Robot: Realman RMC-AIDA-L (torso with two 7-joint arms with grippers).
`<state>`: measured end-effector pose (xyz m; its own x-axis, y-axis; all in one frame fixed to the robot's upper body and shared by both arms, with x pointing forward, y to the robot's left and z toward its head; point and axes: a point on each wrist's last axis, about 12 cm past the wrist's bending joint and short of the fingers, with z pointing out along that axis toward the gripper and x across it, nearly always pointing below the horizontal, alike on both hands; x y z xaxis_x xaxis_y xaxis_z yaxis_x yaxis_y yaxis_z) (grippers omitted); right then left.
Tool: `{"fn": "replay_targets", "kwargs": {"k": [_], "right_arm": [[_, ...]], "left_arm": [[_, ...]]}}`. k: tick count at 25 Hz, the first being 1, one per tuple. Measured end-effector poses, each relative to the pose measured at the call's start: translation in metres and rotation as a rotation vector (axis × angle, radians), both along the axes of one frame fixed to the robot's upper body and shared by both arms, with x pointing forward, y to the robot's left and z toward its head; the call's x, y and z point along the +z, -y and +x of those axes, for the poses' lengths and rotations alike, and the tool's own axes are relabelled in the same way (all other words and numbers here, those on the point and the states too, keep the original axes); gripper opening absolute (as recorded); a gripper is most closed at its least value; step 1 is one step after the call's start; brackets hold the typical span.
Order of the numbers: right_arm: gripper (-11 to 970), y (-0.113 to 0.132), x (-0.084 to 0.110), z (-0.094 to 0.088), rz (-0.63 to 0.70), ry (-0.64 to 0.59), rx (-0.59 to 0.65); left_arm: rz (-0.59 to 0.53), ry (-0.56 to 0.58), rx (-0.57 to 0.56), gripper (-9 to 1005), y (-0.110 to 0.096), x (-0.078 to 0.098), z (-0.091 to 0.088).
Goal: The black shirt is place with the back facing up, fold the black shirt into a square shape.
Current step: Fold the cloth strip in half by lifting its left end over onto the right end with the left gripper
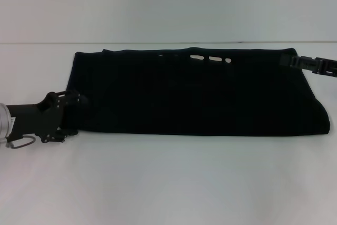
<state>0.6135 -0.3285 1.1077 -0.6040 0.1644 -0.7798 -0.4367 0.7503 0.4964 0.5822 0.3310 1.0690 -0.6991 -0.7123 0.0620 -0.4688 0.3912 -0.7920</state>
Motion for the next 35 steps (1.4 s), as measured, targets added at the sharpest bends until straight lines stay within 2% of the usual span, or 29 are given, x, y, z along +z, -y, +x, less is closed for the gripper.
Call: {"fn": "replay_targets", "kwargs": {"k": [17,35], "right_arm": [[928,0.0011,0.0006,0.0017,0.000,0.005,-0.017],[927,0.0018,0.0003,0.0022,-0.002,0.003,-0.025]], "left_arm": [[-0.010,-0.020,0.013,897,0.0006,-0.0063,-0.0049],[0.016,-0.009,0.051,896,-0.0031,-0.0080,-0.0019]]}}
